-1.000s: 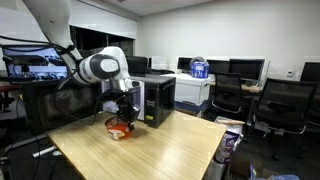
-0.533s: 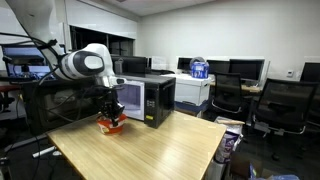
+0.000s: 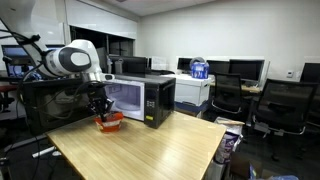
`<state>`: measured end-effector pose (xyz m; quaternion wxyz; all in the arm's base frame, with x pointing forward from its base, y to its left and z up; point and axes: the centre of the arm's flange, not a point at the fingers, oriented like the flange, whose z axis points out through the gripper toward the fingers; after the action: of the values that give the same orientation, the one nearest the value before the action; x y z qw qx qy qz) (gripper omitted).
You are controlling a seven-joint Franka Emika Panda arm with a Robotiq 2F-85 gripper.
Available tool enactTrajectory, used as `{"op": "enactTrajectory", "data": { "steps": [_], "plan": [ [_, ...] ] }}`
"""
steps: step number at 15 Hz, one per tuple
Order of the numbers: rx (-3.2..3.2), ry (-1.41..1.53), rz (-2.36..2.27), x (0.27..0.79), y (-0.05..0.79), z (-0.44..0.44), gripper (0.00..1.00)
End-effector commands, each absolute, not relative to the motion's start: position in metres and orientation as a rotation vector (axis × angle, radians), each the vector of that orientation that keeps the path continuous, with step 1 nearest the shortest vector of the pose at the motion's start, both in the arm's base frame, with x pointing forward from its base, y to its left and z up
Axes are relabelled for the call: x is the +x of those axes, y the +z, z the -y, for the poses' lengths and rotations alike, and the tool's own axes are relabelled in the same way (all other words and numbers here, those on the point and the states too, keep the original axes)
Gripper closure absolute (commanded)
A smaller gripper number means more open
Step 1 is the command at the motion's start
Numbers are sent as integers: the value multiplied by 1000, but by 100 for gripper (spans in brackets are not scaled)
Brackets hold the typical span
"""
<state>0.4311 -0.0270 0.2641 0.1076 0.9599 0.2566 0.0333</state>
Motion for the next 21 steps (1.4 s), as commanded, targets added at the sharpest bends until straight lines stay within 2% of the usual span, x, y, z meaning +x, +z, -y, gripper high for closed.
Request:
{"op": "enactTrajectory", "data": {
  "steps": [1,2,3,4,5,7,10,13,14,21],
  "plan": [
    [2771,127,-1040,402,282,16,100],
    [2731,110,-1115,396,282,14,100],
    [2694,102,-1190,389,283,13,74],
    [2659,91,-1266,384,285,12,72],
    [2570,88,-1414,371,288,11,49],
    [2464,121,-1515,376,286,12,44],
    [2288,135,-1697,377,283,14,21],
    [2136,189,-1836,377,282,13,3],
    [2074,222,-1888,378,281,13,0],
    [1843,290,-2184,379,251,9,0]
  ]
}}
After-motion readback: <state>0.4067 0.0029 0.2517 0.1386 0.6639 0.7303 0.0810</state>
